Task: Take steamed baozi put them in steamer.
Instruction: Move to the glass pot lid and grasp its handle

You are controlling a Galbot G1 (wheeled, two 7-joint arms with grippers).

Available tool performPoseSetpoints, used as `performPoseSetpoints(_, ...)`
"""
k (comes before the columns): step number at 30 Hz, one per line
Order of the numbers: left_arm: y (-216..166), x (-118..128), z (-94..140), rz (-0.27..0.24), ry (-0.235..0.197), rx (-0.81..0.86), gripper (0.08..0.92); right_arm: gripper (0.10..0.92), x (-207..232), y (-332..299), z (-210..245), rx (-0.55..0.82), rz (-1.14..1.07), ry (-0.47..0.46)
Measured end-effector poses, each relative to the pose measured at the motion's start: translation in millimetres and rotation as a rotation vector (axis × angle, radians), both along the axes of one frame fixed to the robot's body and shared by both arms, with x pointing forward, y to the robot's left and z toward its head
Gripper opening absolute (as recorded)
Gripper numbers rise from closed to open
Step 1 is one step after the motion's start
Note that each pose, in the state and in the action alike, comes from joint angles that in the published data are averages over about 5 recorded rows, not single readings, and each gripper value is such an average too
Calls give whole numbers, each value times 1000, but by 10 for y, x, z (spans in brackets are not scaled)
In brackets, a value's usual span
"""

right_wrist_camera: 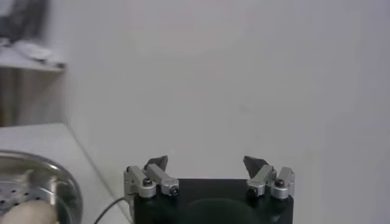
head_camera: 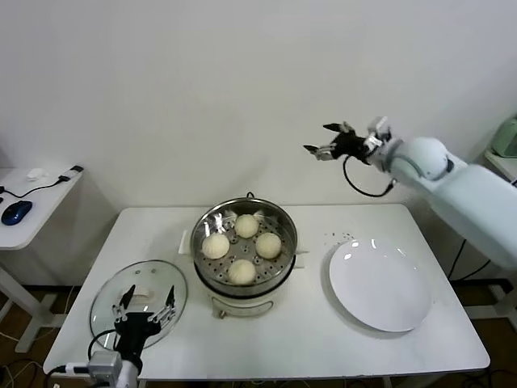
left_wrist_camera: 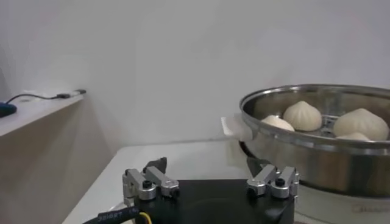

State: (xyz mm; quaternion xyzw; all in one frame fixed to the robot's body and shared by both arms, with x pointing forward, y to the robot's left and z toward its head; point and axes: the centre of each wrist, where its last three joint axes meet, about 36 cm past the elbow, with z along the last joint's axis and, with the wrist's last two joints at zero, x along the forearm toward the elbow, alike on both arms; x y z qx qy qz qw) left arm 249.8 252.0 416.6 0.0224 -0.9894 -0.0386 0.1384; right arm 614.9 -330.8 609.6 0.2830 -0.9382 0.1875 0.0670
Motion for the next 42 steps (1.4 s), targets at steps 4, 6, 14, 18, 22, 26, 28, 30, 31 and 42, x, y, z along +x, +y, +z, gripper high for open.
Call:
performPoseSetpoints(4,11,47,-21,-4,-11,9,823,823,-291,-214,-348,87,-82,-36)
performPoseSetpoints(6,16,62,-41,-4,-14,15,823,823,-442,-324,-539,133,-122,-57)
performPoseSetpoints(14,51,103,-141,0,-26,49,823,823,-1299,-687,-1628,294,-303,-84)
performPoseSetpoints(18,68,99,-208,6,-32,81,823,823,-1855,-762,-2216,328,-399,-38)
performPoseSetpoints(22,89,81,-287,11,-40,127,823,823,-2290,-770,-2598,352,-470,-10)
performPoseSetpoints(26,137,81,-362,22,-66,202,823,823,-2607,-727,-2847,372,-513,3)
performPoseSetpoints(28,171,88,-405,31,-85,263,823,823,-2739,-689,-2937,381,-526,10)
performPoseSetpoints(30,217,89,-464,40,-103,347,823,823,-2848,-643,-3006,387,-535,15)
performPoseSetpoints(31,246,84,-500,44,-113,398,823,823,-2896,-620,-3037,390,-539,18)
performPoseSetpoints(42,716,30,-1060,-35,-148,1033,823,823,-3149,-422,-3232,393,-566,39)
